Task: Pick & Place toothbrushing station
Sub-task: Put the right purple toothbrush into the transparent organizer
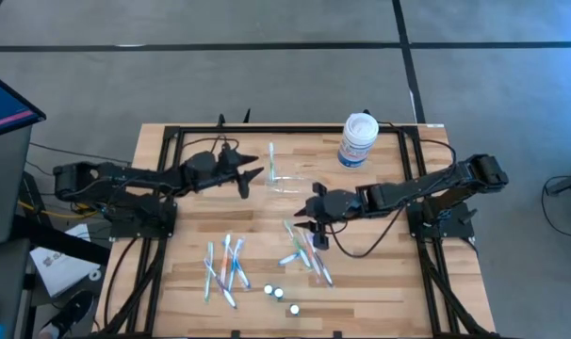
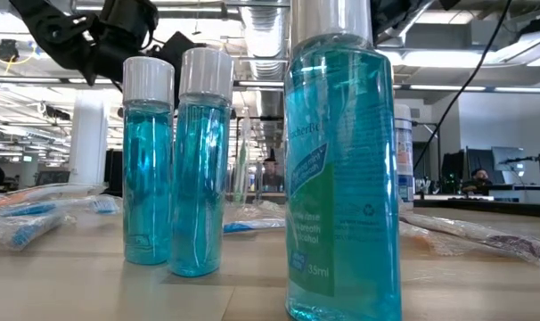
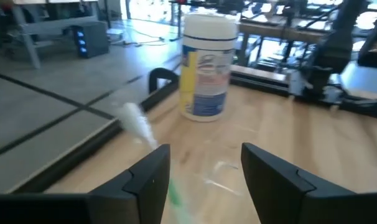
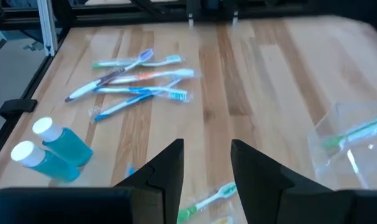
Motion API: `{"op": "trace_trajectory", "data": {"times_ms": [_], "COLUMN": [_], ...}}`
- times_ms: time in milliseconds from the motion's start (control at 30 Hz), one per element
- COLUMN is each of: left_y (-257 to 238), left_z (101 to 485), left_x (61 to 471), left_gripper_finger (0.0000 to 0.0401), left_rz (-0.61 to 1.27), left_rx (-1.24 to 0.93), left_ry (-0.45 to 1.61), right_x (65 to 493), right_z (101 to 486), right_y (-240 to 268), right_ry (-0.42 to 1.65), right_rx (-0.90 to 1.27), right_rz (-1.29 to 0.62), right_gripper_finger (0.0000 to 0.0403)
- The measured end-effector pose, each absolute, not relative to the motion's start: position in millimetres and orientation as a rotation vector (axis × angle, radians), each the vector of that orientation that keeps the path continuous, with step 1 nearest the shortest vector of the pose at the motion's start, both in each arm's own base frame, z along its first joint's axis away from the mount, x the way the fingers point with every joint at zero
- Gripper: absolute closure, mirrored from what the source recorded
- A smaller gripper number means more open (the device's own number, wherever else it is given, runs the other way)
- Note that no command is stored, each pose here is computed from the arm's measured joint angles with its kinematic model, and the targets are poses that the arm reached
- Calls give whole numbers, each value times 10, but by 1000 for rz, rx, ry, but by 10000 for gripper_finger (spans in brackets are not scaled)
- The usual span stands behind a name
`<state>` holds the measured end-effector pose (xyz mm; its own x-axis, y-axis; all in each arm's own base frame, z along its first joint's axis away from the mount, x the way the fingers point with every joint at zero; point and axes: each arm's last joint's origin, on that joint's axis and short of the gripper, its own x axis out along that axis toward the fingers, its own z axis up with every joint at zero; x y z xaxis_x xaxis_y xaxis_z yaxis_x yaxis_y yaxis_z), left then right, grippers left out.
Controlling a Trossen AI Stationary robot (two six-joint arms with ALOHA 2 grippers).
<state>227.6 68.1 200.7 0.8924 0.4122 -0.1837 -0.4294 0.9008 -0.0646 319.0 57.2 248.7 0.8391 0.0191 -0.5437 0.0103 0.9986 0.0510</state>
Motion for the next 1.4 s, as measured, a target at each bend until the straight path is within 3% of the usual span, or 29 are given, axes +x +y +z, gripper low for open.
{"op": "trace_trajectory", "data": {"times_ms": [467,700,1067,1400], "left_y": [263,129,129,128], "left_z": [2007,2009,2011,1997], "left_x": [2362,2374,2374,2368], "left_gripper_finger": [229,229,229,229], "left_rz": [246,190,193,193], "left_rx": [-108,-103,-111,-137], "left_ry": [174,174,171,172], "right_x": [2935,2790,2664,2847], "right_z": [2117,1782,1595,1242], "right_y": [686,724,755,912], "right_ry": [843,807,813,817], "right_rx": [262,416,521,522], "right_rz": [-93,-152,-198,-190], "right_gripper_finger": [278,278,278,278]}}
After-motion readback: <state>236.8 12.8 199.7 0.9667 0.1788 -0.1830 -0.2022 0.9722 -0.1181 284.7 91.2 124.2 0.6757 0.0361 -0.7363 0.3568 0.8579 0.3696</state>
